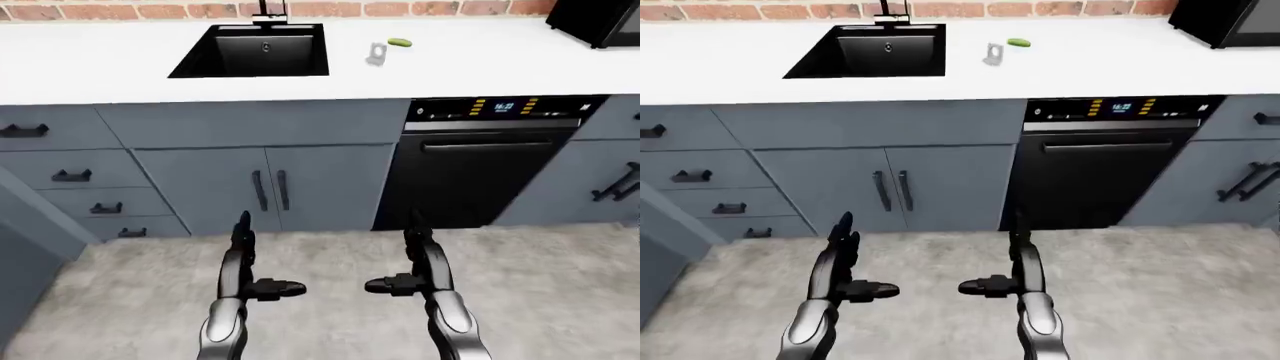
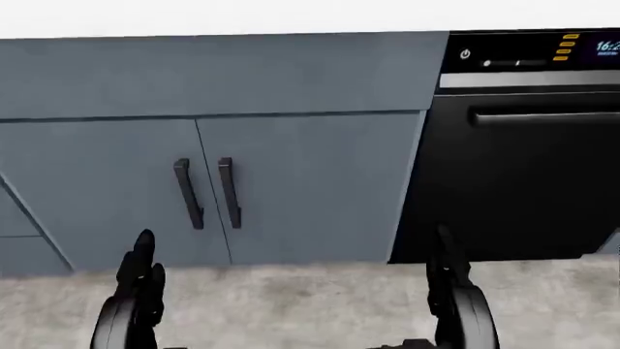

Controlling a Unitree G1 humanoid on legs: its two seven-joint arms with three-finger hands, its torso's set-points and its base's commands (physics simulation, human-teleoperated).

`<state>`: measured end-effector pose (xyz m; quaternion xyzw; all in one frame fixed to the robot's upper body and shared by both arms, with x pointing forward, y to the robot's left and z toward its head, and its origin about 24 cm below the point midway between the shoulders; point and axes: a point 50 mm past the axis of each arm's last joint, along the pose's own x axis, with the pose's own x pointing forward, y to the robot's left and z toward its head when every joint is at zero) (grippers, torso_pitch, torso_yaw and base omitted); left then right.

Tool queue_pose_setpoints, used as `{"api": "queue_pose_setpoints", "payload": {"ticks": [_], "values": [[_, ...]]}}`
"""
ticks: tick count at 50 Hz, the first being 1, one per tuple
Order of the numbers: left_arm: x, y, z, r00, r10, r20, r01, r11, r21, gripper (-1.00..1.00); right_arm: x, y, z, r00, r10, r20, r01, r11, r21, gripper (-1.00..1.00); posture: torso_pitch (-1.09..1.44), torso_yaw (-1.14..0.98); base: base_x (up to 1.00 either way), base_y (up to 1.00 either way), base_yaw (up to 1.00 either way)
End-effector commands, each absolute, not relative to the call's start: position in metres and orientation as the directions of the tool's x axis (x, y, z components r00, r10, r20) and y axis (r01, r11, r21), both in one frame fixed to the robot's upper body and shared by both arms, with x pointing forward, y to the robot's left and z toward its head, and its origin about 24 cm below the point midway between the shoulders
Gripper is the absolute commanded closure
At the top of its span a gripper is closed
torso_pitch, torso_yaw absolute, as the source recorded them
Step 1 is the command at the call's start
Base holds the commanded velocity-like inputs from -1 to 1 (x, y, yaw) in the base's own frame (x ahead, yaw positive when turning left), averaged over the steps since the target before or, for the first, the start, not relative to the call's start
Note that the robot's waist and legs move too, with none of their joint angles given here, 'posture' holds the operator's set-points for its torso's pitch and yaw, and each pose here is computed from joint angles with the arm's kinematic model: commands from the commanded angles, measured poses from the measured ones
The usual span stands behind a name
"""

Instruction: Turn the sink spout to the right.

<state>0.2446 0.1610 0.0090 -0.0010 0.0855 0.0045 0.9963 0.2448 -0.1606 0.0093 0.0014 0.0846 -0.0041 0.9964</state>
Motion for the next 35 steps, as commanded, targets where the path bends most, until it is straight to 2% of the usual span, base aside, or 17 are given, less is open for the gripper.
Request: {"api": "queue_pose_setpoints", "payload": {"ticks": [1, 24, 35], "values": [[0.2521, 0.1579, 0.0428, 1.0, -0.007, 0.008, 0.007, 1.0, -0.005, -1.0, 0.2535, -0.1615, 0.0414, 1.0, -0.018, 0.001, 0.018, 1.0, -0.007, -1.0, 0.0, 0.0, 0.0, 0.0, 0.0], [0.2497, 0.1585, 0.0455, 1.0, -0.006, 0.017, 0.007, 1.0, -0.03, -1.0, 0.2455, -0.1581, 0.049, 1.0, -0.012, 0.024, 0.013, 0.999, -0.049, -1.0, 0.0, 0.0, 0.0, 0.01, 0.0], [0.2486, 0.1571, 0.0456, 1.0, -0.008, 0.018, 0.009, 1.0, -0.027, -1.0, 0.2445, -0.1581, 0.05, 1.0, -0.011, 0.028, 0.012, 0.999, -0.05, -1.0, 0.0, 0.0, 0.0, 0.78, 0.0]]}}
